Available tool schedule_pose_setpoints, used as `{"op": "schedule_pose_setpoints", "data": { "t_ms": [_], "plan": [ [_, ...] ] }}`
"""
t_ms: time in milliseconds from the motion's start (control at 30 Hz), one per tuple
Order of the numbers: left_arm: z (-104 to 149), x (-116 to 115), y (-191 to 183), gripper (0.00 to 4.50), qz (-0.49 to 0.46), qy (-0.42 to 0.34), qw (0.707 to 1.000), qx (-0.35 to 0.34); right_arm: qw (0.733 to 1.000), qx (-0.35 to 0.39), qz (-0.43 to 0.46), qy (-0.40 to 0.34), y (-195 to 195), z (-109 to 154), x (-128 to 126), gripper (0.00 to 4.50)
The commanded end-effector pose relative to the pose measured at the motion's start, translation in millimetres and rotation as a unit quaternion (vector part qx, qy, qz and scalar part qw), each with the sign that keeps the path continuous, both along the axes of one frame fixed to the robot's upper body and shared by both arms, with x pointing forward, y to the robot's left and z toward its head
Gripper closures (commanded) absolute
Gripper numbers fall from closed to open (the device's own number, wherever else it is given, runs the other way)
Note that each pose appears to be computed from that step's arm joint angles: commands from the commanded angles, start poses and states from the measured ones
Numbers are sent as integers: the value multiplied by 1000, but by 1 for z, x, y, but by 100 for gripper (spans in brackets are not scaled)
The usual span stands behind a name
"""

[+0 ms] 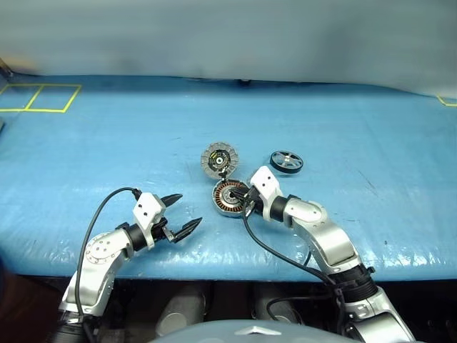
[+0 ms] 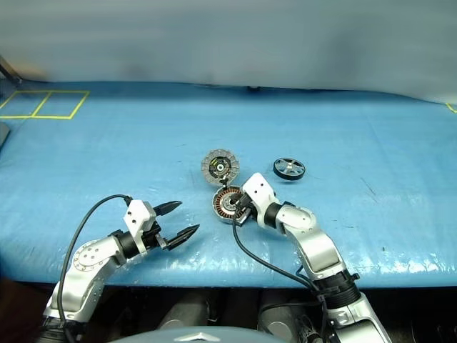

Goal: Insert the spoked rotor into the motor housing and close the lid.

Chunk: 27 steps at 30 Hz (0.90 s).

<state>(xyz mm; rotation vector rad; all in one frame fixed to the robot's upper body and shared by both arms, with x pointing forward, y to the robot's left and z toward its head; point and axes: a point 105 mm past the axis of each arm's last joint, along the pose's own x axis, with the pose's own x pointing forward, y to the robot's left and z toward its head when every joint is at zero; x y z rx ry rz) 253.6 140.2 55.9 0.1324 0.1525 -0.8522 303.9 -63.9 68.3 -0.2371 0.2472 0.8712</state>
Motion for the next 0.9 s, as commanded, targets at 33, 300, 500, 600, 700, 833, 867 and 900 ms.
{"op": "schedule_pose_setpoints", "data": {
  "t_ms": [33,300,500,600,700,833,867,900],
  "plan": [
    [5,0,-2,0,-3,-14,1000,-4,1000,-19,-9,-5,-5,0,1,444],
    [4,0,-4,0,-4,-12,1000,-5,998,-52,-21,-10,-11,-3,0,444],
    [3,-1,-4,0,-4,-10,1000,-7,999,-43,-23,-13,-13,5,-3,444],
    [3,-1,-5,0,-5,-11,1000,-6,999,-40,-17,-13,-12,7,-6,444],
    [3,0,-5,0,-5,-11,1000,-7,999,-40,-16,-14,-12,8,-7,444],
    [3,0,-5,0,-5,-11,1000,-7,999,-50,-14,-8,-12,2,-7,444],
    [3,0,-6,0,-5,-11,1000,-7,999,-51,-15,-7,-13,1,-7,444],
    [3,0,-6,0,-5,-11,1000,-7,999,-52,-15,-6,-13,1,-7,444]
  ]
}}
